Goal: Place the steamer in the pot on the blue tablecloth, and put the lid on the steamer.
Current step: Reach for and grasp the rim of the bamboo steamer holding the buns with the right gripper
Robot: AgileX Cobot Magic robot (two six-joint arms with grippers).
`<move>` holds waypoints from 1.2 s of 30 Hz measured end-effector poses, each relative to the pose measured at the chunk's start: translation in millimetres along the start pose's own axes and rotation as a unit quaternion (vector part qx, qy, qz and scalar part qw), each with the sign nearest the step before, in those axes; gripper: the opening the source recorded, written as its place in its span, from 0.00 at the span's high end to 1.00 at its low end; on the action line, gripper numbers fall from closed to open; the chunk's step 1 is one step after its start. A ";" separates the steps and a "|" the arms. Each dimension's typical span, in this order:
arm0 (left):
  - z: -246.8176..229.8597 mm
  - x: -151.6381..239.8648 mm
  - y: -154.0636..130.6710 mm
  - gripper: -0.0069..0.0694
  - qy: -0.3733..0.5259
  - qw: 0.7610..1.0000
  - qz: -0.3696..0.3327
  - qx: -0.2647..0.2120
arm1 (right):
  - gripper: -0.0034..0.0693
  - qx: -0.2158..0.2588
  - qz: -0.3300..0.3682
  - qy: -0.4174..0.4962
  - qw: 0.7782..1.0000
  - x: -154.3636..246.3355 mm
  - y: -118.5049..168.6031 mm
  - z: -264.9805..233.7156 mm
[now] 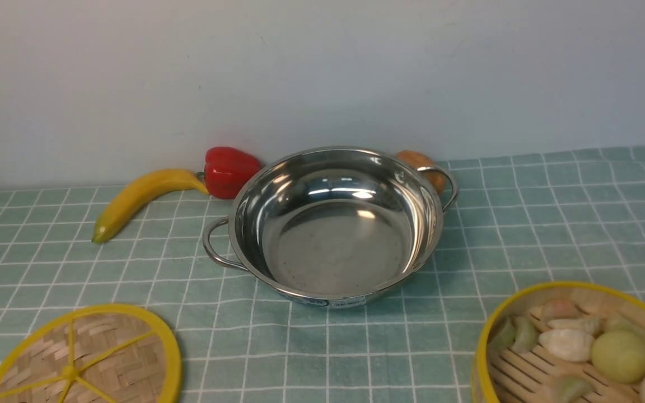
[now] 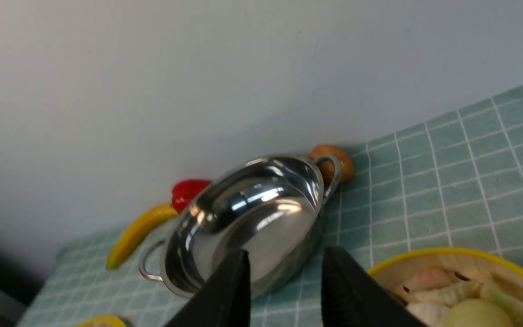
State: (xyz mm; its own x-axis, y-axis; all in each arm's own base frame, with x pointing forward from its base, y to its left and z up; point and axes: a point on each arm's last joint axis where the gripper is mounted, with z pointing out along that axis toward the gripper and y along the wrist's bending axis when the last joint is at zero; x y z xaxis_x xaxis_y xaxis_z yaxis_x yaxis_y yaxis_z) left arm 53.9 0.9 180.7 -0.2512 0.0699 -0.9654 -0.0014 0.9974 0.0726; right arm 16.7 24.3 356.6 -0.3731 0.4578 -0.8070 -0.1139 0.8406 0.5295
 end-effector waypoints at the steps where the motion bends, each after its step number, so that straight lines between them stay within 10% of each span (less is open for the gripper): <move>1: 0.0 0.0 0.0 0.59 0.000 1.000 0.000 0.000 | 0.62 0.002 -0.012 0.011 1.000 1.2 -0.4 1.3; 12: 0.0 0.0 0.0 0.59 0.000 1.000 0.000 0.000 | 0.62 -0.027 -0.192 0.254 0.947 9.7 -6.7 59.1; 26: 0.0 0.0 0.0 0.59 0.000 1.000 0.000 0.000 | 0.62 -0.101 -0.229 0.409 0.877 26.8 -15.8 155.8; 36: 0.0 0.0 0.0 0.59 0.000 1.000 0.000 0.000 | 0.62 -0.038 -0.308 0.490 0.814 72.3 -18.5 208.4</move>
State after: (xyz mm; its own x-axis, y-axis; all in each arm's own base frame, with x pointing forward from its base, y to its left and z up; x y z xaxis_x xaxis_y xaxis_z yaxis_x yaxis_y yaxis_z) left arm 53.9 0.9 180.7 -0.2512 0.0699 -0.9654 -0.0014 0.9974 0.0726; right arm 183.7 102.3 233.9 -0.7748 -0.5274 -0.3487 -0.6011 0.7855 0.1475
